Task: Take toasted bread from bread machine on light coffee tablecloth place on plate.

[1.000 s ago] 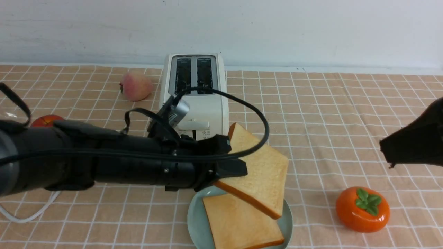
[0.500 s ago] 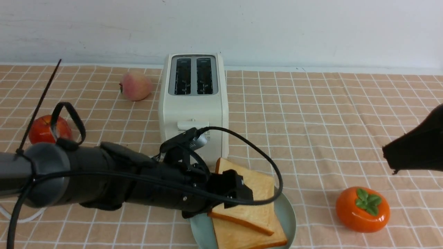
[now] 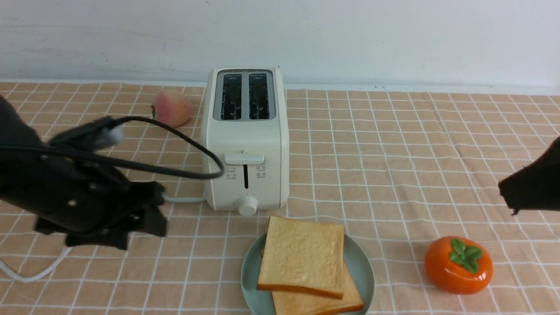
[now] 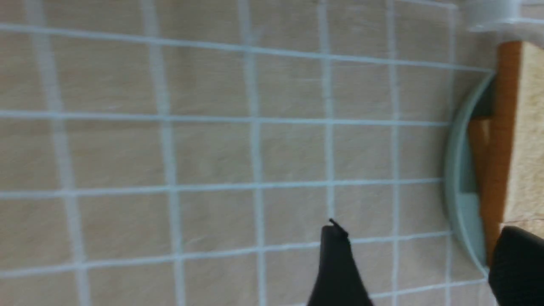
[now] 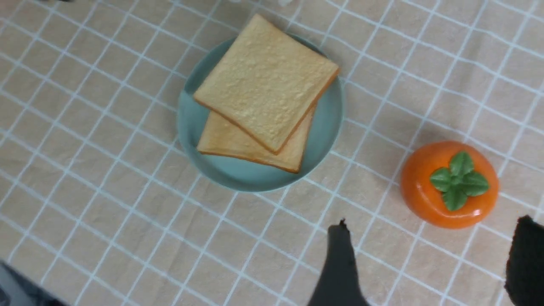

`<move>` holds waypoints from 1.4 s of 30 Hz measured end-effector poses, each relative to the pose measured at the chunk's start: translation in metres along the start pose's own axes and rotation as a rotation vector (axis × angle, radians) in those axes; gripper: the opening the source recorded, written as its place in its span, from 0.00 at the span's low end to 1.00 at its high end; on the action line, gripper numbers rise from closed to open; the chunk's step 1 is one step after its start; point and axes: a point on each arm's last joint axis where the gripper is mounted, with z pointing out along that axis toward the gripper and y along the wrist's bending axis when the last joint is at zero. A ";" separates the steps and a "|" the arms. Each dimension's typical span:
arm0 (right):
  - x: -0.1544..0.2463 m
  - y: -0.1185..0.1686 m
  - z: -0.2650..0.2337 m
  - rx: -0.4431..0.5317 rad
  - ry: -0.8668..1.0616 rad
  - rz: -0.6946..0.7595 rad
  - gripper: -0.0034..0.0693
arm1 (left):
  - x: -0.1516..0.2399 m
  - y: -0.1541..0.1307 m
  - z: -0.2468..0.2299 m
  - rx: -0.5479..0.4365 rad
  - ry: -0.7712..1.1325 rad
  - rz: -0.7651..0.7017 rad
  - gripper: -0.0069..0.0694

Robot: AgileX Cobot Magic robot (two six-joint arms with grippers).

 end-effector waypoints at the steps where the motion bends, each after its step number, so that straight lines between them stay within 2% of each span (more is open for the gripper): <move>1: 0.000 -0.001 0.000 0.006 -0.002 0.003 0.72 | 0.000 0.000 -0.003 0.001 -0.005 -0.008 0.64; 2: -0.002 -0.005 0.000 0.060 -0.024 0.032 0.70 | 0.006 0.002 -0.028 -0.026 -0.064 -0.008 0.57; 5: -0.005 -0.014 -0.002 0.152 -0.064 0.091 0.61 | 0.019 -0.005 -0.069 -0.005 -0.192 0.026 0.43; 7: -0.004 -0.017 -0.005 0.186 -0.116 0.109 0.47 | 0.030 -0.009 -0.094 0.021 -0.283 0.052 0.32; 11: 0.016 -0.019 -0.009 0.205 -0.269 0.140 0.13 | 0.055 -0.012 -0.136 0.038 -0.455 0.114 0.14; 13: 0.033 -0.021 -0.009 0.225 -0.356 0.150 0.04 | 0.069 -0.010 -0.146 0.037 -0.511 0.133 0.08; 14: 0.039 -0.021 -0.008 0.228 -0.360 0.150 0.03 | 0.070 -0.010 -0.146 0.037 -0.517 0.135 0.07; 17: 0.090 -0.026 0.001 0.276 -0.492 0.124 0.02 | 0.095 0.001 -0.139 0.033 -0.551 0.139 0.07; 18: 0.089 -0.026 0.000 0.277 -0.500 0.125 0.02 | 0.097 0.002 -0.139 0.034 -0.557 0.140 0.07; 21: 0.153 -0.028 0.020 0.273 -0.577 0.165 0.02 | 0.118 0.015 -0.118 0.043 -0.560 0.120 0.07; 22: 0.157 -0.029 0.022 0.272 -0.579 0.169 0.02 | 0.119 0.015 -0.117 0.045 -0.560 0.117 0.07; 24: 0.194 -0.032 0.042 0.273 -0.596 0.209 0.02 | 0.127 0.019 -0.105 0.069 -0.563 0.106 0.07; 25: 0.197 -0.032 0.043 0.272 -0.596 0.213 0.02 | 0.127 0.019 -0.105 0.073 -0.566 0.104 0.07; 26: 0.213 -0.035 0.053 0.301 -0.631 0.180 0.02 | 0.127 0.018 -0.103 0.090 -0.576 0.120 0.07; 27: 0.213 -0.036 0.052 0.307 -0.635 0.171 0.02 | 0.127 0.018 -0.103 0.097 -0.577 0.123 0.07; 29: 0.219 -0.037 0.049 0.363 -0.766 0.050 0.02 | 0.127 0.013 -0.102 0.127 -0.593 0.186 0.07; 32: 0.215 -0.032 0.037 0.370 -0.914 -0.056 0.03 | 0.128 0.007 -0.102 0.162 -0.596 0.238 0.07; 42: 0.210 -0.027 0.032 0.287 -1.007 -0.007 0.03 | 0.128 0.006 -0.103 0.179 -0.611 0.240 0.07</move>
